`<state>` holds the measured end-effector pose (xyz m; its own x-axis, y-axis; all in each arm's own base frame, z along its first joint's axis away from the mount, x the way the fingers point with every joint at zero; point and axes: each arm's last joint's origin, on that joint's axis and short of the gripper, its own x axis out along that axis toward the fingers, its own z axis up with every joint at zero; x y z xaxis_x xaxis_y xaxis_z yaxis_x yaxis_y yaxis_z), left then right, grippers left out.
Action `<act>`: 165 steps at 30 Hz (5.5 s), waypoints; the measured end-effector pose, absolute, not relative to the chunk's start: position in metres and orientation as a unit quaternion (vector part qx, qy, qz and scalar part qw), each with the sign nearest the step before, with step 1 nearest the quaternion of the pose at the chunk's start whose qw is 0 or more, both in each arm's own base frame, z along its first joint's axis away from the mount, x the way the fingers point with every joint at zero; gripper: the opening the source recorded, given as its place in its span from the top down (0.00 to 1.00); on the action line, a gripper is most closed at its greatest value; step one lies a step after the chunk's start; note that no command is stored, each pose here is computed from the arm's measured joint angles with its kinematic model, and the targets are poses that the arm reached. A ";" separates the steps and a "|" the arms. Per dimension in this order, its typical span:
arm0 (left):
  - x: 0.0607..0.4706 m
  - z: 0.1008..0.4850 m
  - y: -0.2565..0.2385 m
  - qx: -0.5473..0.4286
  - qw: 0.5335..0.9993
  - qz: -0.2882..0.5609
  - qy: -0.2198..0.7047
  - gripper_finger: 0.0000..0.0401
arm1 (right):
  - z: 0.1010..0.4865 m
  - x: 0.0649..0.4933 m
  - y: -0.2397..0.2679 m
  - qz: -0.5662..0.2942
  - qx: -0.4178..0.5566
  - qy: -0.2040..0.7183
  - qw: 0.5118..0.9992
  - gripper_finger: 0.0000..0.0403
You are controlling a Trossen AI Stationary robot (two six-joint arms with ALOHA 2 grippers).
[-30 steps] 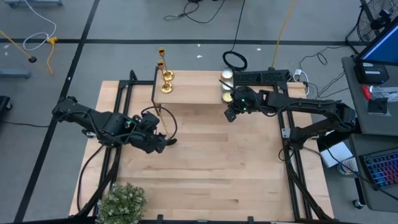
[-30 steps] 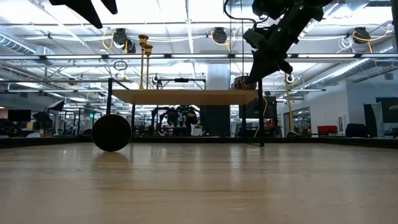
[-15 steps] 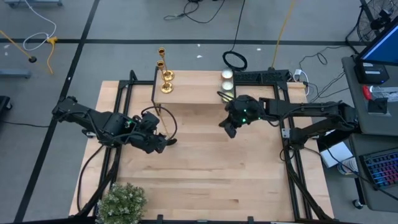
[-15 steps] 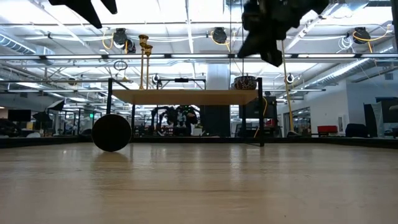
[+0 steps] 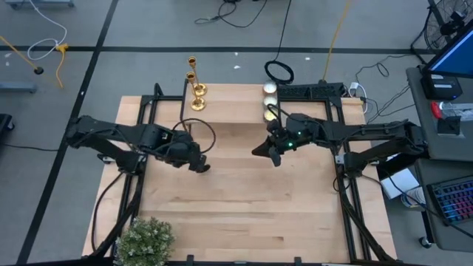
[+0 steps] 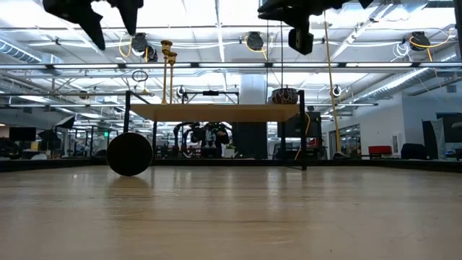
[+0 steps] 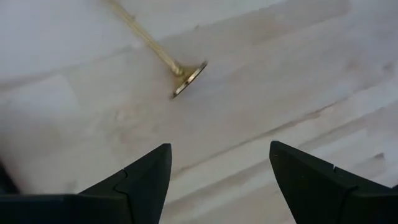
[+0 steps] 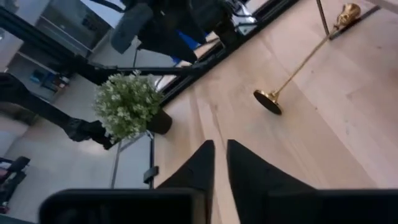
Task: Pick & Place candle stick holders
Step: Put the gold candle holder on the shelf aligned with the other gold candle holders
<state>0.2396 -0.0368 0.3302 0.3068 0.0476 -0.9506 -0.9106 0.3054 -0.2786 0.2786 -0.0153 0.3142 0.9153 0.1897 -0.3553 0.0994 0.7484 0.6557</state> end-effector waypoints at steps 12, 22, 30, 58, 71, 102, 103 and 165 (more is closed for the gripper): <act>0.280 0.289 -0.007 -0.502 0.568 0.463 0.459 0.32 | 0.324 0.248 0.009 0.059 0.299 0.254 0.918 0.60; 0.279 0.238 0.023 -0.535 0.507 0.505 0.450 0.32 | 0.333 0.232 0.016 0.059 0.278 0.246 0.927 0.52; 0.269 0.201 0.018 -0.532 0.495 0.518 0.451 0.32 | 0.330 0.226 0.024 0.069 0.270 0.272 0.921 0.52; 0.254 0.178 0.078 -0.509 0.517 0.577 0.374 0.32 | 0.325 0.224 0.025 0.052 0.269 0.298 0.914 0.52; 0.251 0.178 0.087 -0.514 0.514 0.572 0.380 0.49 | 0.324 0.223 0.025 0.051 0.267 0.303 0.914 0.53; 0.265 0.175 0.026 -0.503 0.535 0.568 0.372 0.33 | 0.325 0.223 0.025 0.049 0.276 0.301 0.911 0.54; 0.265 0.175 0.026 -0.503 0.535 0.568 0.373 0.34 | 0.325 0.223 0.025 0.048 0.277 0.302 0.911 0.54; 0.278 0.169 0.003 -0.513 0.566 0.508 0.399 0.99 | 0.324 0.223 0.028 0.054 0.276 0.304 0.910 0.55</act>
